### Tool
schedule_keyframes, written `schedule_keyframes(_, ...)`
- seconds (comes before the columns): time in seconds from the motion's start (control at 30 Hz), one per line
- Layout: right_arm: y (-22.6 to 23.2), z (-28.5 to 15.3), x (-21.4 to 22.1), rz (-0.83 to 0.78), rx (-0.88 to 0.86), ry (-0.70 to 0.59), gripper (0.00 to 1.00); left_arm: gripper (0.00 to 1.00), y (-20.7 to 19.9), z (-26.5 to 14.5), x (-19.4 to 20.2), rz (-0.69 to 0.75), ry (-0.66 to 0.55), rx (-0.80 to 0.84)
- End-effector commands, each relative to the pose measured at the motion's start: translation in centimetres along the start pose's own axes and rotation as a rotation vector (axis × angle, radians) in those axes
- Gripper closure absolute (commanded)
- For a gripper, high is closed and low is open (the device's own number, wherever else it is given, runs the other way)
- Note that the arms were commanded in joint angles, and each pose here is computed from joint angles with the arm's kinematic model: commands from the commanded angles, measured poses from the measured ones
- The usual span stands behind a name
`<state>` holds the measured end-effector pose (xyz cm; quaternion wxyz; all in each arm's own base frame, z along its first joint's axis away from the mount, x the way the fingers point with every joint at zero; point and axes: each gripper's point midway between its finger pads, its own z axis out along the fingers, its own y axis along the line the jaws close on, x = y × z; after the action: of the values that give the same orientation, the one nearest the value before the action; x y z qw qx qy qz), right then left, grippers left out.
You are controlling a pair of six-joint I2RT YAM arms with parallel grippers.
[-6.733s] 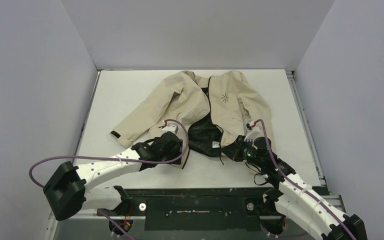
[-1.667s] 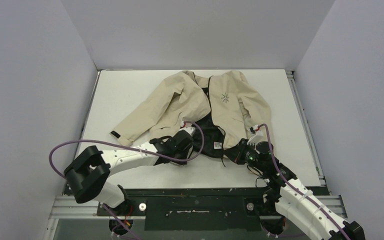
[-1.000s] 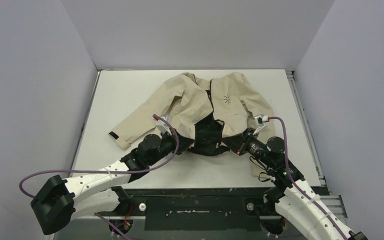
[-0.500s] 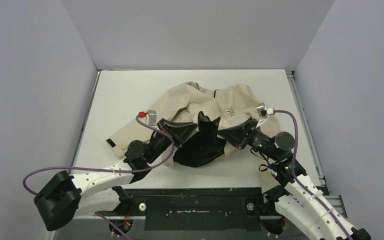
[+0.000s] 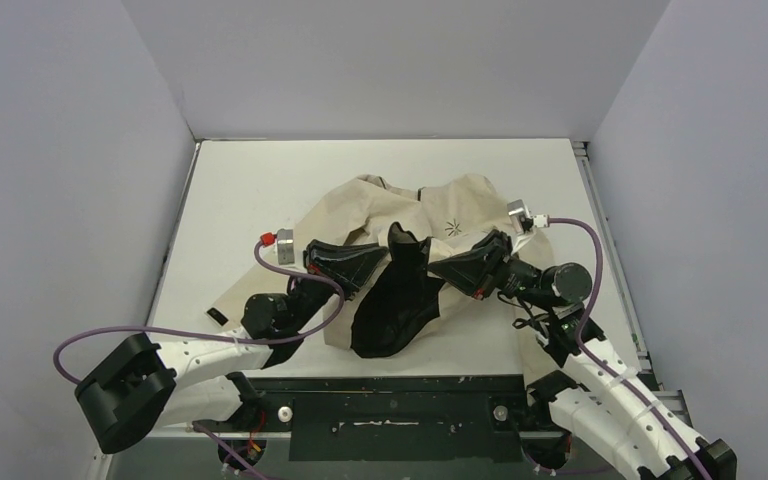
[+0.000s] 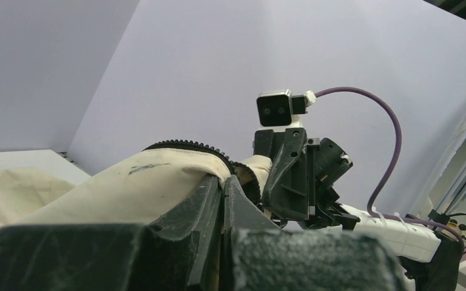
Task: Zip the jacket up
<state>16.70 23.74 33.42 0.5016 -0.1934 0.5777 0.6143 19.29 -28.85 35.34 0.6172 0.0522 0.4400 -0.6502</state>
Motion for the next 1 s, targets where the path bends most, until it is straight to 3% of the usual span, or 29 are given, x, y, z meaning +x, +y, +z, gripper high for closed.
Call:
schedule_keyframes(0.0, 3.3, 0.6, -2.4, -0.106, -0.141, -0.032, 1.00, 1.00, -2.9, 0.1, -1.8, 0.017, -0.064, 0.134)
schedule_keyframes(0.47, 2.9, 2.4, -2.2, -0.088, -0.137, 0.035, 1.00, 1.00, -2.9, 0.4, -1.4, -0.001, -0.055, 0.139)
schedule_keyframes(0.97, 3.0, 3.5, -1.7, -0.073, -0.129, 0.026, 1.00, 1.00, -2.8, 0.3, -1.5, -0.012, -0.055, 0.131)
